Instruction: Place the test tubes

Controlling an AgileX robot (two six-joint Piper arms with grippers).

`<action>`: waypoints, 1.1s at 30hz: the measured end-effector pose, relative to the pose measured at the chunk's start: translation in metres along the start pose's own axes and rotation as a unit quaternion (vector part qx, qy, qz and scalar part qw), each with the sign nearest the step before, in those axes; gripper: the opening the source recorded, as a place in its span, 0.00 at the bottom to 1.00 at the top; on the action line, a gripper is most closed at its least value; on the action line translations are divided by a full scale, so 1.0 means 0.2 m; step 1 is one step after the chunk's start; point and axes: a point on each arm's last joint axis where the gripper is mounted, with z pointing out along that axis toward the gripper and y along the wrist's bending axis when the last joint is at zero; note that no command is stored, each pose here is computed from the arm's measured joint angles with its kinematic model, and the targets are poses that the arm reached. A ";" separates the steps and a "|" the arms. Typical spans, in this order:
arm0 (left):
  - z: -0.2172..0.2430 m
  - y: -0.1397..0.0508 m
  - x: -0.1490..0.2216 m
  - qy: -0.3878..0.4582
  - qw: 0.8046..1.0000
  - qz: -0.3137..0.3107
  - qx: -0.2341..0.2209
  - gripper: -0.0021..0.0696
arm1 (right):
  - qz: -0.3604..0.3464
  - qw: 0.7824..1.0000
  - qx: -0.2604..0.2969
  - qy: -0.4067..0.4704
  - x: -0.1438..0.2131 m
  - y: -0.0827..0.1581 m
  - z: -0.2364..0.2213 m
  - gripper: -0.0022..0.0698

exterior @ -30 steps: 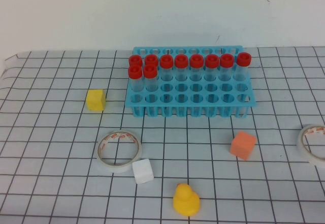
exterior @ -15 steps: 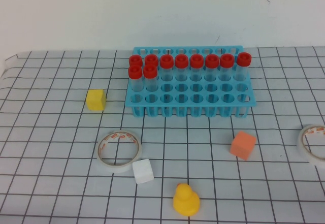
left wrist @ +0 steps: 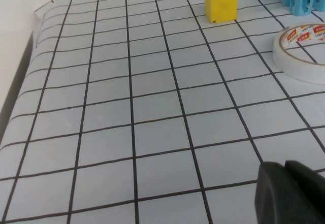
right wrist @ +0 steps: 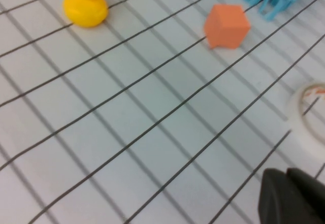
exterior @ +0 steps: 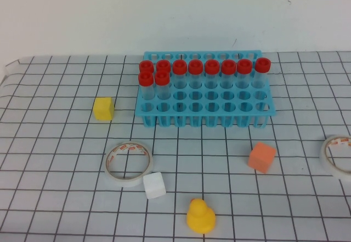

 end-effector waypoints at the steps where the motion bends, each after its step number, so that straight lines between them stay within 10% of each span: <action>1: 0.00 0.00 0.00 0.000 1.000 0.000 0.000 0.03 | -0.004 1.000 0.008 -0.007 0.00 -0.01 0.00 0.03; 19: 0.00 0.00 0.00 -0.001 1.000 0.000 0.000 0.03 | 0.110 0.959 0.257 -0.043 0.09 -0.14 0.04 0.03; 33: 0.00 0.00 0.00 -0.001 1.000 0.000 0.000 0.03 | 0.151 0.945 0.287 -0.044 0.43 0.00 0.18 0.03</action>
